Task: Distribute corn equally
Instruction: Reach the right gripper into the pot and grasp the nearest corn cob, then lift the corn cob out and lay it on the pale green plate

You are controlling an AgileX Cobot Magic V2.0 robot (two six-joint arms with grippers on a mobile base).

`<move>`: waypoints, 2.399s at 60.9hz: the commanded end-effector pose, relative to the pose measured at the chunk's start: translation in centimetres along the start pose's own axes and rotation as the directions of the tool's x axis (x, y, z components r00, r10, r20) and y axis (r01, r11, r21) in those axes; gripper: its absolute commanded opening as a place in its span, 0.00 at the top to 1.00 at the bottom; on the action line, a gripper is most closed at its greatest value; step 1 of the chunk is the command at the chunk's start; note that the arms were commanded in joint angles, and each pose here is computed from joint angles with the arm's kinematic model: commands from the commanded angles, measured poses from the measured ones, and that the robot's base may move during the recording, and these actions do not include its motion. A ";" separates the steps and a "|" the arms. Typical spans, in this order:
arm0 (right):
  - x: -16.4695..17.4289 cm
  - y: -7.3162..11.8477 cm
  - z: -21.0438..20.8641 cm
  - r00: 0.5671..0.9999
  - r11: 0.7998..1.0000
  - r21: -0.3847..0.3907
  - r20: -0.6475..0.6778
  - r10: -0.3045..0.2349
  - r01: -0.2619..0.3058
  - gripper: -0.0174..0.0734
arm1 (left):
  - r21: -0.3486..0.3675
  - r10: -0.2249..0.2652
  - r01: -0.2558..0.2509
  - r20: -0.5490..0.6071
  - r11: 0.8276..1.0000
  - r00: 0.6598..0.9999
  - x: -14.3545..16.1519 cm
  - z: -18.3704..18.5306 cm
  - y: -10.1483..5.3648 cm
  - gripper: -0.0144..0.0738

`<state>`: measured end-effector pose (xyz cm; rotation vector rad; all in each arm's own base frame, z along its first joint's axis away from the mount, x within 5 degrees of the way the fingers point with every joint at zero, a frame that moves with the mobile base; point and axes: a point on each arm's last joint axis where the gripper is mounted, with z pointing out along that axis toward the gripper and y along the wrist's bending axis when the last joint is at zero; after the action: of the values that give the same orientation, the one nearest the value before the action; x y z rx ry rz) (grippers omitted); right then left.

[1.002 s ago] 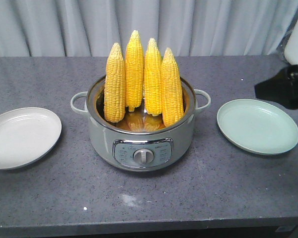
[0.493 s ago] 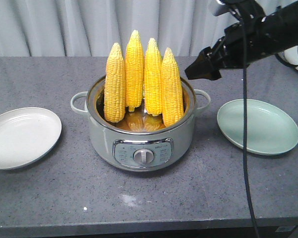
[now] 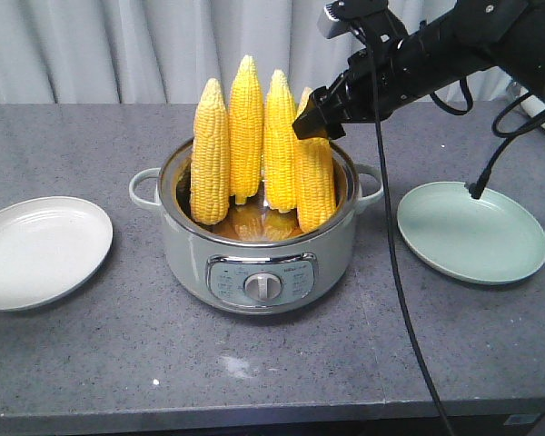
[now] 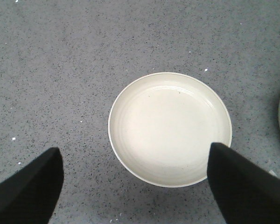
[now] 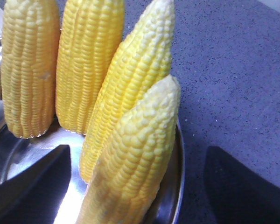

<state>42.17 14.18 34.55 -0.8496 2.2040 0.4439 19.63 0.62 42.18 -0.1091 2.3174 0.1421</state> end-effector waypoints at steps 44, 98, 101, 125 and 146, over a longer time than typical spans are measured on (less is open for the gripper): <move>-2.1 1.2 -1.0 0.993 0.999 0.046 0.114 -0.002 -0.004 0.76 | 0.002 -0.004 0.004 0.093 1.000 0.996 -1.1 -1.1 0.1 0.17; 5.9 -9.4 -17.6 0.868 0.843 0.221 0.038 0.495 -0.491 0.73 | -0.008 0.001 0.000 0.087 1.000 0.996 -1.0 -1.0 0.2 0.17; 6.4 -10.1 -17.1 0.858 0.830 0.240 0.020 0.514 -0.503 0.72 | -0.008 0.001 0.000 0.087 1.000 0.996 -1.0 -1.0 0.2 0.17; 9.8 -14.3 -10.6 0.762 0.763 0.233 -0.112 0.637 -0.603 0.71 | -0.007 0.001 0.000 0.087 1.000 0.996 -1.0 -1.0 0.2 0.17; 11.2 -15.5 -8.5 0.719 0.732 0.235 -0.154 0.678 -0.640 0.63 | -0.006 0.001 0.000 0.093 1.000 0.996 -1.1 -1.1 0.2 0.17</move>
<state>43.72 -6.86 28.24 0.0609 2.7392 0.4835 19.64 0.70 42.16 -0.1082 2.3194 0.1552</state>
